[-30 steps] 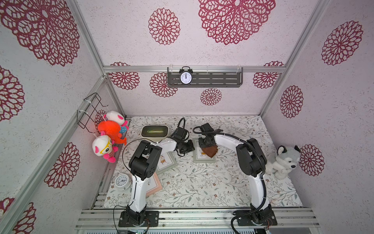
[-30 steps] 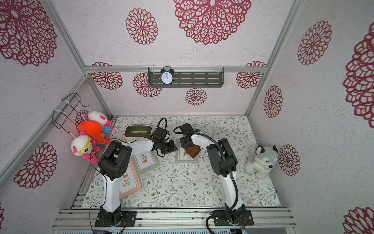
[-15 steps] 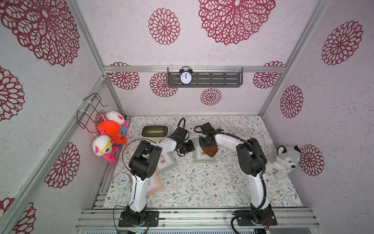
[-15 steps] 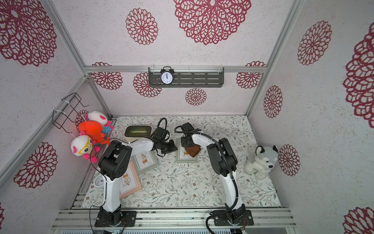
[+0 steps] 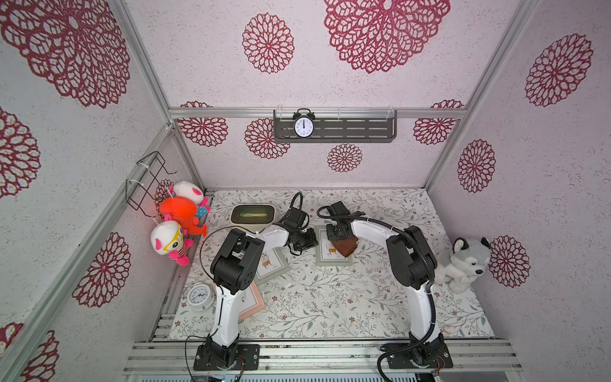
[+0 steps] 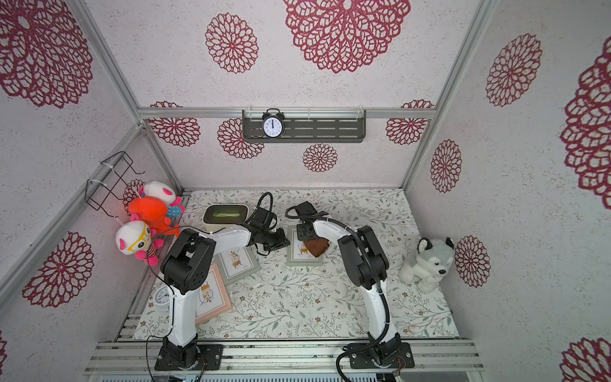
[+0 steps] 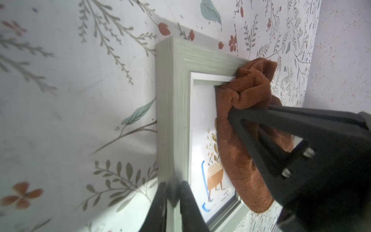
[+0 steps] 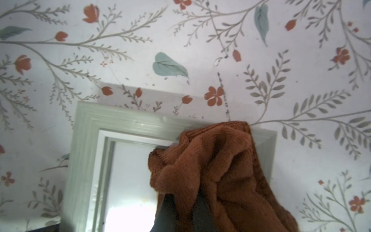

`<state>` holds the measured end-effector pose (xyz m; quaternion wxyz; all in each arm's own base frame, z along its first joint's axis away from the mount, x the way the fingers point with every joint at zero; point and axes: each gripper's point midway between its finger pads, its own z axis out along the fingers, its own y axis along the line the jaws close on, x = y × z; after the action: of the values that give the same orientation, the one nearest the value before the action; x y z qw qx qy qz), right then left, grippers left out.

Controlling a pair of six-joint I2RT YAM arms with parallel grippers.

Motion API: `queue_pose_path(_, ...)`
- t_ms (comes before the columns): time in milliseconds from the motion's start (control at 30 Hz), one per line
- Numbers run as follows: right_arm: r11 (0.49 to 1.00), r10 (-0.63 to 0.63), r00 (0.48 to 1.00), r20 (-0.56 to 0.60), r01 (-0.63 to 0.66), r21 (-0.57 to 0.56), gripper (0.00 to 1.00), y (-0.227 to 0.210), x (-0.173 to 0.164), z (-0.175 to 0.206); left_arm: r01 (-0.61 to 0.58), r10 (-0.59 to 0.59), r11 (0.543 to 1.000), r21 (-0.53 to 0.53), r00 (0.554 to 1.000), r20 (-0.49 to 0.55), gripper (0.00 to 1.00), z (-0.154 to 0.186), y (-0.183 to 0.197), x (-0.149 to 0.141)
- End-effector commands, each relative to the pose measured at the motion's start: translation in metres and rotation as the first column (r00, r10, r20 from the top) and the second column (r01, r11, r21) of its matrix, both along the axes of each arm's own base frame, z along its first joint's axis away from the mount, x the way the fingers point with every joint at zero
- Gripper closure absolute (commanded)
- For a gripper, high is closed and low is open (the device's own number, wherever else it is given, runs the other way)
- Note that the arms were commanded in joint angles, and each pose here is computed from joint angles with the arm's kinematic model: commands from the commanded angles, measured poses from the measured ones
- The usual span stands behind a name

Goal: Wipe the picture frame with a cloth
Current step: Wipe the dirt from the picture frame.

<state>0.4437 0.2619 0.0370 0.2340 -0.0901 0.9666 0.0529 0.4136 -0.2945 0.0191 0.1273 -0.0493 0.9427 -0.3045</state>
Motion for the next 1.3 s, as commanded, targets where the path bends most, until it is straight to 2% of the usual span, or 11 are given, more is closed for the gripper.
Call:
queue_pose_path(0,0.994,0.104,0.97,-0.222,-0.091,0.067,1.0,0.031,-0.065,-0.045,-0.007,0.047,0.98,0.197,0.978,-0.201,0.85,-0.073,0.037,-0.044)
queue_pose_path(133,0.998,-0.053,0.98,-0.194,0.047,-0.034,1.0,-0.025,-0.038,-0.042,-0.007,0.048,0.98,0.2,0.978,-0.201,0.85,-0.074,0.038,-0.046)
queue_pose_path(233,0.992,-0.105,0.98,-0.172,0.09,-0.093,1.0,-0.058,-0.038,-0.033,-0.009,0.048,0.98,0.197,0.98,-0.194,0.85,-0.071,0.038,-0.045)
queue_pose_path(400,0.999,0.047,0.969,-0.243,-0.041,0.029,1.0,-0.017,-0.08,-0.037,-0.007,0.045,0.981,0.193,0.98,-0.193,0.85,-0.072,0.036,-0.044)
queue_pose_path(500,0.992,0.088,0.967,-0.24,-0.064,0.106,1.0,-0.001,-0.086,-0.029,-0.007,0.045,0.981,0.193,0.98,-0.193,0.85,-0.071,0.036,-0.044)
queue_pose_path(667,0.995,-0.066,0.978,-0.197,0.052,-0.08,1.0,-0.057,-0.052,-0.021,-0.001,0.038,0.98,0.198,0.982,-0.185,0.85,-0.068,0.036,-0.042)
queue_pose_path(767,0.988,-0.073,0.981,-0.178,0.046,-0.15,1.0,-0.072,-0.052,-0.016,-0.005,0.041,0.98,0.201,0.983,-0.179,0.84,-0.067,0.037,-0.042)
queue_pose_path(967,0.988,0.156,0.952,-0.264,-0.147,0.052,1.0,-0.003,-0.096,-0.025,-0.006,0.042,0.981,0.193,0.982,-0.183,0.85,-0.068,0.036,-0.041)
queue_pose_path(1033,0.98,0.189,0.945,-0.267,-0.165,0.111,1.0,0.014,-0.096,-0.028,-0.004,0.04,0.981,0.194,0.982,-0.186,0.84,-0.068,0.035,-0.041)
queue_pose_path(1133,0.991,0.127,0.964,-0.233,-0.116,0.064,1.0,0.002,-0.073,-0.028,-0.001,0.037,0.981,0.195,0.982,-0.184,0.85,-0.067,0.035,-0.04)
queue_pose_path(1267,0.999,-0.041,0.984,-0.172,0.034,-0.042,1.0,-0.051,-0.042,-0.019,-0.001,0.038,0.981,0.196,0.982,-0.185,0.85,-0.068,0.036,-0.041)
